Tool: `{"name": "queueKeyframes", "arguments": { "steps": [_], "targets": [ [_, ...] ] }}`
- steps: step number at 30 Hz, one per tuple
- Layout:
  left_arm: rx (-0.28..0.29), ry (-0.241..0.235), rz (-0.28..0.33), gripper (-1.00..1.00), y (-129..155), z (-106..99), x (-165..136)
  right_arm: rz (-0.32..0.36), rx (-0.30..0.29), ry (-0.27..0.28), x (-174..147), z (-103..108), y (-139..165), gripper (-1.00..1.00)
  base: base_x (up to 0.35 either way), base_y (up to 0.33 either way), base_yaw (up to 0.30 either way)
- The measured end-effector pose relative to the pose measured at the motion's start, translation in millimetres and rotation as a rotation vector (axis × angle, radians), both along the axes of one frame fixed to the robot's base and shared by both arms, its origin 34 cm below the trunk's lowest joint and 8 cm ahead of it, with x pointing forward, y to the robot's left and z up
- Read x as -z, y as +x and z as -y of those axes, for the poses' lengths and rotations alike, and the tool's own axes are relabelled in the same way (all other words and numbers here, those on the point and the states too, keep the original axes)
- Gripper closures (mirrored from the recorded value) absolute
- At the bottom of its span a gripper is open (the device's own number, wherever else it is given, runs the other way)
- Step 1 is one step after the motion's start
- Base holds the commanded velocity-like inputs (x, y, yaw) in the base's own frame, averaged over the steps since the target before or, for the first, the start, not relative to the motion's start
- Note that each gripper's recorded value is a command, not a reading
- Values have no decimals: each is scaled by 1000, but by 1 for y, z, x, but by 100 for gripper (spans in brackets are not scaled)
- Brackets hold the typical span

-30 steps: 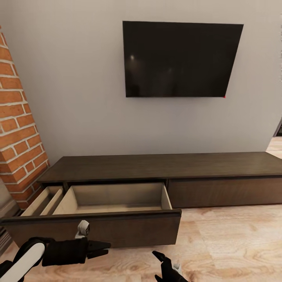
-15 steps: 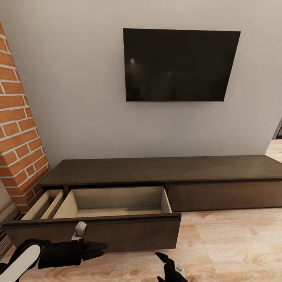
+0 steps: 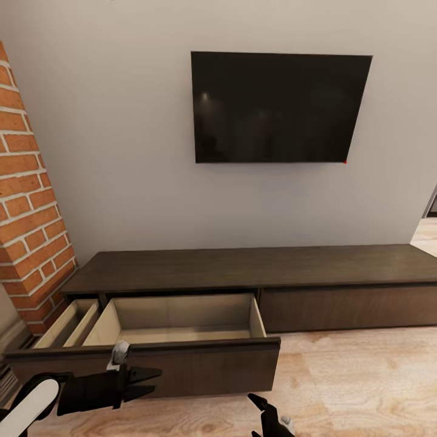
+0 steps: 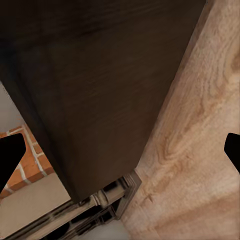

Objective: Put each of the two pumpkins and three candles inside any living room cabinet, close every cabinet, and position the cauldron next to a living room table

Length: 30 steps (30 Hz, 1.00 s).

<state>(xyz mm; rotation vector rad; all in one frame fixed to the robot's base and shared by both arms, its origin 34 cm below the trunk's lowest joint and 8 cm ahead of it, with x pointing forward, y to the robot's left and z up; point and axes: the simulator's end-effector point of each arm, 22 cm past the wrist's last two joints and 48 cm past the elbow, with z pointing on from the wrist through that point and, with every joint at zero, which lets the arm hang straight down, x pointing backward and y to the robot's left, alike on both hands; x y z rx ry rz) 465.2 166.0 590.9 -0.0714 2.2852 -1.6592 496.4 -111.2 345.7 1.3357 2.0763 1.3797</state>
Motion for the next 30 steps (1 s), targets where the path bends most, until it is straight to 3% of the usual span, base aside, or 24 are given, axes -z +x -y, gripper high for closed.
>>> {"name": "queueKeyframes", "arguments": {
  "steps": [7,30],
  "targets": [
    [-29,45,-42,-100,6,-10,5,0,1,0,-15,0,4,-100,0,0,0],
    [-43,51,-65,-100,17,-15,-37,-1,3,2,-66,-1,15,-100,0,0,0]
  ]
}}
